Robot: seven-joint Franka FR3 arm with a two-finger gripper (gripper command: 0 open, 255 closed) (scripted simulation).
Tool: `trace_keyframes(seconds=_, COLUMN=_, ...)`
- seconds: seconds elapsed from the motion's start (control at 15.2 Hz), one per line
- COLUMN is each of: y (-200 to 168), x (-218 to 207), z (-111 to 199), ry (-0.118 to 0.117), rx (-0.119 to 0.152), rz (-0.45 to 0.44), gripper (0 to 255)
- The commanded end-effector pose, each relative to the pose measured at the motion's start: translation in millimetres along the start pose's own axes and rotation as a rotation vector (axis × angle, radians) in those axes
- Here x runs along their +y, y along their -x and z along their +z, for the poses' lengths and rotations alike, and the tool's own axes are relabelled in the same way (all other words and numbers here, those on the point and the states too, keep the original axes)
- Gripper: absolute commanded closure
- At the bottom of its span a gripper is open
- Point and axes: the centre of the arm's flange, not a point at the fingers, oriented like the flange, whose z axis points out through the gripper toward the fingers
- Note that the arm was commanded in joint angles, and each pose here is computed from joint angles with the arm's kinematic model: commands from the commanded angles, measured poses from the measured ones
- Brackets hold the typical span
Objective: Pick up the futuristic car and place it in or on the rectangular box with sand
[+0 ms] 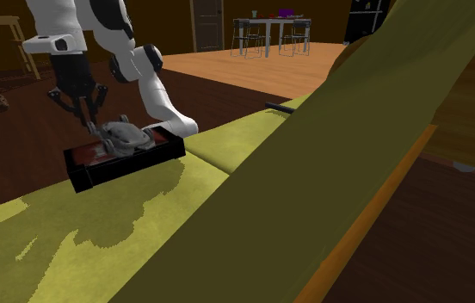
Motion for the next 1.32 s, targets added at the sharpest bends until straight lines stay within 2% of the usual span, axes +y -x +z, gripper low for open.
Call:
trace_keyframes(seconds=0.0, y=0.3, x=-1.1, z=3.4, ry=0.0, rx=0.0, rz=-0.001, gripper=255)
trace_keyframes(seconds=0.4, y=0.3, x=-1.1, z=3.4, ry=0.0, rx=0.0, rz=-0.001, gripper=255)
trace_keyframes(seconds=0.46, y=0.2, x=-1.1, z=3.4, ry=0.0, rx=0.0, rz=-0.001, gripper=0)
trace_keyframes(seconds=0.79, y=0.3, x=-1.2, z=3.4, ry=0.0, rx=0.0, rz=-0.001, gripper=0)
trace_keyframes(seconds=1.06, y=0.3, x=-1.1, z=-46.6, ry=0.0, rx=0.0, rz=-0.001, gripper=0)
trace_keyframes(seconds=1.25, y=0.3, x=-1.1, z=-46.6, ry=0.0, rx=0.0, rz=-0.001, gripper=0)
